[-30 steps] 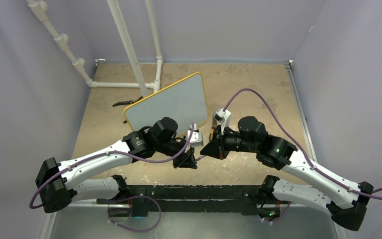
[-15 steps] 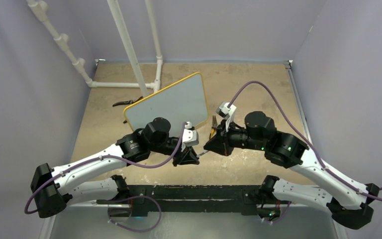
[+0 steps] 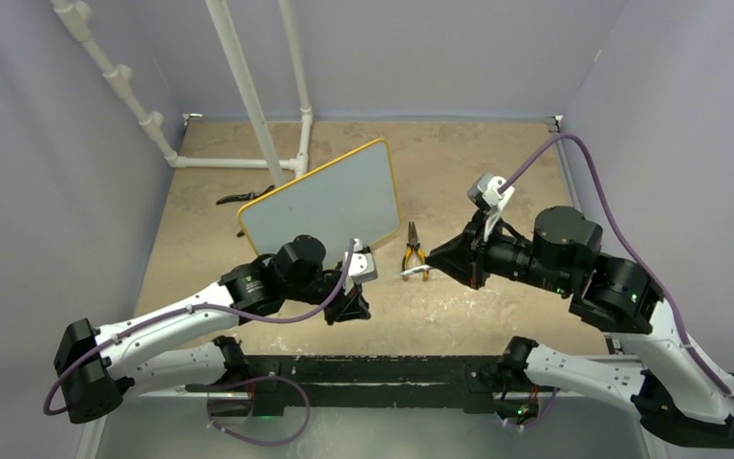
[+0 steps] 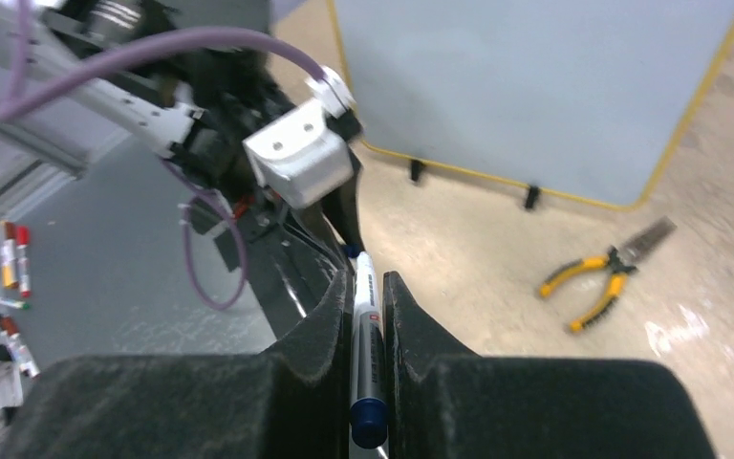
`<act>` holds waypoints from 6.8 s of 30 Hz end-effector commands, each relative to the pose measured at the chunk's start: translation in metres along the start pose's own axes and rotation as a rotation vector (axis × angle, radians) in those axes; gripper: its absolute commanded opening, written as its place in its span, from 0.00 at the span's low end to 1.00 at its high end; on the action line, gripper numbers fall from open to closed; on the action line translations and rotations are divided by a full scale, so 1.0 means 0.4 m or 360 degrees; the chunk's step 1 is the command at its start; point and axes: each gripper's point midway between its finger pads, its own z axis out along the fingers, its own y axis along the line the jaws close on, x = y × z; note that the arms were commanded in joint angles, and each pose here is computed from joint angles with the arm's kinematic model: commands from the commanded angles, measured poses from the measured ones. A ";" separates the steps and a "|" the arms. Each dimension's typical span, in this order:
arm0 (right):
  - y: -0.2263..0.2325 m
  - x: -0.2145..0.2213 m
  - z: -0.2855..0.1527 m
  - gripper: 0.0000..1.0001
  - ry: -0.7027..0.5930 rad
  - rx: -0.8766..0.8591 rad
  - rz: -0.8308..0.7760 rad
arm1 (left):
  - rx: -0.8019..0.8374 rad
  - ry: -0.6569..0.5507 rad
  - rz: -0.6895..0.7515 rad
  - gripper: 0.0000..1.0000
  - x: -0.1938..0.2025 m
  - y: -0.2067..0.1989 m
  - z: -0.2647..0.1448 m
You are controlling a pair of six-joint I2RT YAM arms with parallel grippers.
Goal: Write a sentence on the whiteboard
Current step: Place the pen cap at the center of the board, then write a sentence on the whiteboard.
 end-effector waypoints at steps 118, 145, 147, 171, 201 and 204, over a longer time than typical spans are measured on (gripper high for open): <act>0.124 -0.095 0.603 0.00 -0.1053 0.0306 0.0015 | -0.2203 -0.1006 -0.0598 0.40 -0.130 0.435 -0.683; 0.113 -0.087 0.671 0.00 -0.1068 0.0405 -0.0083 | -0.2133 -0.1001 -0.0591 0.32 -0.128 0.437 -0.659; 0.111 -0.084 0.674 0.00 -0.1063 0.0412 -0.0084 | -0.2130 -0.0998 -0.0590 0.32 -0.127 0.438 -0.657; 0.067 0.033 0.698 0.00 -0.0868 0.0485 -0.0083 | -0.2123 -0.1005 -0.0581 0.31 -0.130 0.435 -0.657; 0.054 0.000 0.608 0.00 -0.0981 0.0456 0.0004 | -0.2124 -0.1006 -0.0586 0.31 -0.128 0.436 -0.657; 0.061 -0.017 0.596 0.00 -0.1014 0.0432 0.0007 | -0.2121 -0.1008 -0.0588 0.31 -0.129 0.437 -0.657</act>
